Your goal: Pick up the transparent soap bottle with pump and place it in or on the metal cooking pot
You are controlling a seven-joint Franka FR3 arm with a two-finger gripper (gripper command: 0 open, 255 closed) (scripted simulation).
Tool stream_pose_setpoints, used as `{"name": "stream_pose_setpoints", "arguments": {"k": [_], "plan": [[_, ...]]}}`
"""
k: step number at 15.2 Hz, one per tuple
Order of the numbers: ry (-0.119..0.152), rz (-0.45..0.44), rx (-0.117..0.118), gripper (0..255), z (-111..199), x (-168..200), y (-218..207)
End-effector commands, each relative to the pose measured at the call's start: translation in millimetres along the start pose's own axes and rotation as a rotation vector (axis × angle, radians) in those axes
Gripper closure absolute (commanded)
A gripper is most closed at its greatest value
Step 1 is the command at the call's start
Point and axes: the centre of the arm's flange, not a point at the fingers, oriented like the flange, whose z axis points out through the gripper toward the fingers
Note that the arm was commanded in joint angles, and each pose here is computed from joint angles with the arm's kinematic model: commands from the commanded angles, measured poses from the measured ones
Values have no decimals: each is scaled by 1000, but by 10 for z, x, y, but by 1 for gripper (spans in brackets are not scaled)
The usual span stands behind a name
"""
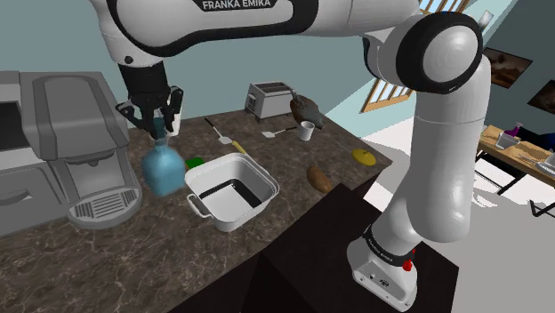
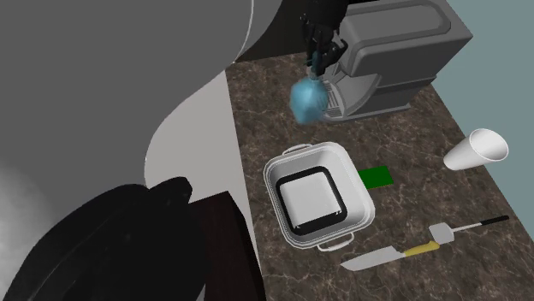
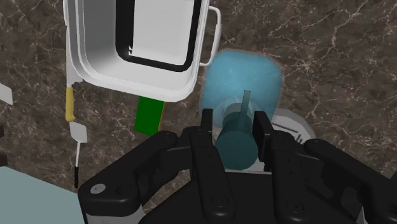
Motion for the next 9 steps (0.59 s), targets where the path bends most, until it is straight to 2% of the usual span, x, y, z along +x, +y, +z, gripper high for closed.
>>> {"name": "stream_pose_setpoints", "arguments": {"k": [1,9], "plan": [[1,0,0,255,-71,-79,220],[1,0,0,255,-303,-383,1204]]}}
